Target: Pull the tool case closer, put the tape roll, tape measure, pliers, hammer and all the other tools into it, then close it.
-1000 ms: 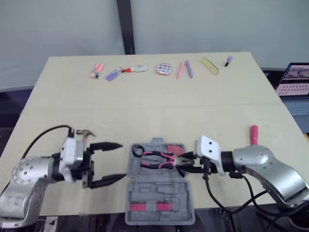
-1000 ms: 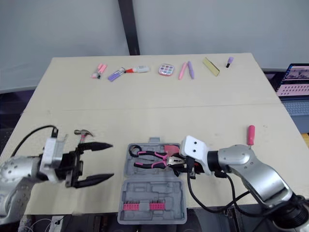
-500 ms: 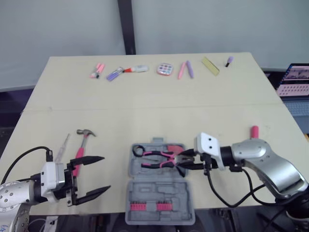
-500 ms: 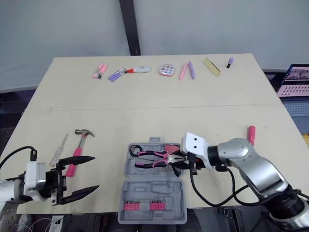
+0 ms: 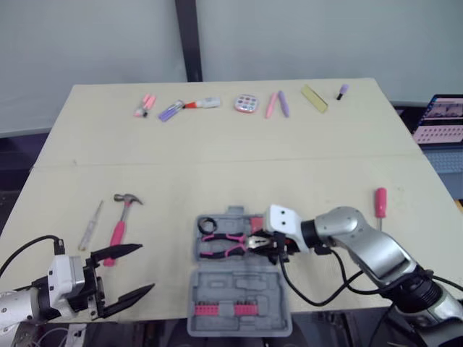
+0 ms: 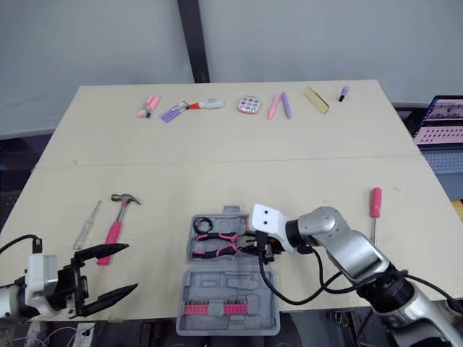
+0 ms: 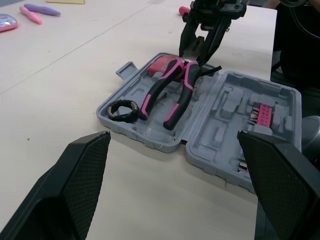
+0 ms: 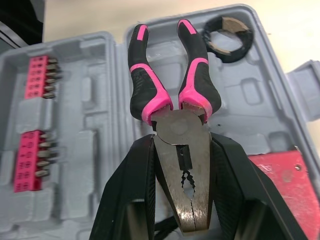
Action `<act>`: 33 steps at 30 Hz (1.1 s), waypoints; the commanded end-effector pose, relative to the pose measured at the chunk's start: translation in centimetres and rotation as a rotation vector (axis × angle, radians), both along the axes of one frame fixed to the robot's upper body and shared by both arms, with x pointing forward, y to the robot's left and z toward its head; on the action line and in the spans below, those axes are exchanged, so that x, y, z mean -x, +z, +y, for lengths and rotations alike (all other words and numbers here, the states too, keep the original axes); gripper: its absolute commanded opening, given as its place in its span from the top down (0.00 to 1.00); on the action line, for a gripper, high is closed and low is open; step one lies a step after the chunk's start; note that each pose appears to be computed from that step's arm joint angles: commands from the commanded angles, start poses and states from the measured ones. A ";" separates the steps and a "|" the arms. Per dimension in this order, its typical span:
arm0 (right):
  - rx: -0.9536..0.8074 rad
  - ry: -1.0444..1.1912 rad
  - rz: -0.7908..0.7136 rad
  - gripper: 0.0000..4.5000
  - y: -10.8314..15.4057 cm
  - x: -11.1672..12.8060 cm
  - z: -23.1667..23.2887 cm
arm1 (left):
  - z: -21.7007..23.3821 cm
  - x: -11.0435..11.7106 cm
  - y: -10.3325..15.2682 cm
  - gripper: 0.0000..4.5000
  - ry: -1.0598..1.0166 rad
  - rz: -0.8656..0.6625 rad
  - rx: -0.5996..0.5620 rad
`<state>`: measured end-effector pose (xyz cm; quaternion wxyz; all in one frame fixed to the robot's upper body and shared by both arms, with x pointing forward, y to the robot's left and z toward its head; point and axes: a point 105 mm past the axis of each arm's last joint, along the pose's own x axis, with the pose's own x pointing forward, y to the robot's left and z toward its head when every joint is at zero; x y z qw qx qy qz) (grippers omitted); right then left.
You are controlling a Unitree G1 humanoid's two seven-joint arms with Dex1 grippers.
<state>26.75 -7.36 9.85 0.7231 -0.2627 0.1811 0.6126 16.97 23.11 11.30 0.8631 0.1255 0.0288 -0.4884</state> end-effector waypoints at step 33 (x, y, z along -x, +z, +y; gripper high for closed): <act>-0.054 0.076 0.006 0.78 -1.2 0.3 2.4 | -1.1 0.4 0.6 0.03 0.008 -0.019 -0.005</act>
